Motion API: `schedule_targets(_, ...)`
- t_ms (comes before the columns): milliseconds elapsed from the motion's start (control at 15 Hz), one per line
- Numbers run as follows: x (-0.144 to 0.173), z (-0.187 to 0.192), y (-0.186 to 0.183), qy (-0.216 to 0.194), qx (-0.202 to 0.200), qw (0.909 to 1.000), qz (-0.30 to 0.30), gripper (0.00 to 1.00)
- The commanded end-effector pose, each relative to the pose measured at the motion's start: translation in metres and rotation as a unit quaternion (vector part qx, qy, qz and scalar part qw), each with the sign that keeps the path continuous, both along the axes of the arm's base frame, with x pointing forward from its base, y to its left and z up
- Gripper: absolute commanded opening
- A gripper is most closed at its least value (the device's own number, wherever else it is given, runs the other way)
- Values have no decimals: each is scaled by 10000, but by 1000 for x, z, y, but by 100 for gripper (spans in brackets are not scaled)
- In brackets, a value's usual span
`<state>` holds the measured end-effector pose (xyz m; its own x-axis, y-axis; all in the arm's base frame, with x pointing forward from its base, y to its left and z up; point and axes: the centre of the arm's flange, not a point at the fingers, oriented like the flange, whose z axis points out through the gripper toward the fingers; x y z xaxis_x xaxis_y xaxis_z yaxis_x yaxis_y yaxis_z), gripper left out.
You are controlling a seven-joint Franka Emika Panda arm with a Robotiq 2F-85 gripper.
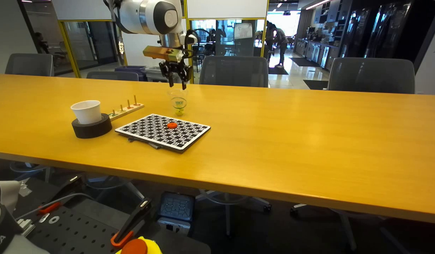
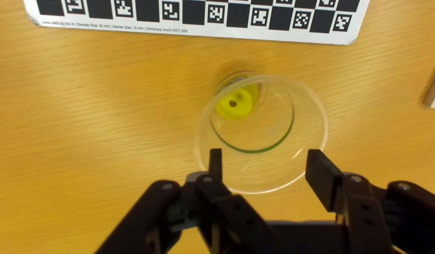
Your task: Put an orange block in the white cup then put the yellow block in the clear cup, then put two orange blocks in the white cup and lastly put the yellow block in the clear cup
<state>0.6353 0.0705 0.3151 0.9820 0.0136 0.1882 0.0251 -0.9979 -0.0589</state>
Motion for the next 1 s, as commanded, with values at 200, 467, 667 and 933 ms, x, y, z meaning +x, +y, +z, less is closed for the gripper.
schedule_targets(200, -12, 8, 1, 339, -17, 9994, -64, 100)
schedule_targets(467, -43, 9, 1, 428, -28, 9990, -80, 100)
schedule_targets(667, -74, 4, -1, 550, -78, 9983, -172, 100)
schedule_targets(933, -101, -18, -5, 880, -167, 9955, -309, 100)
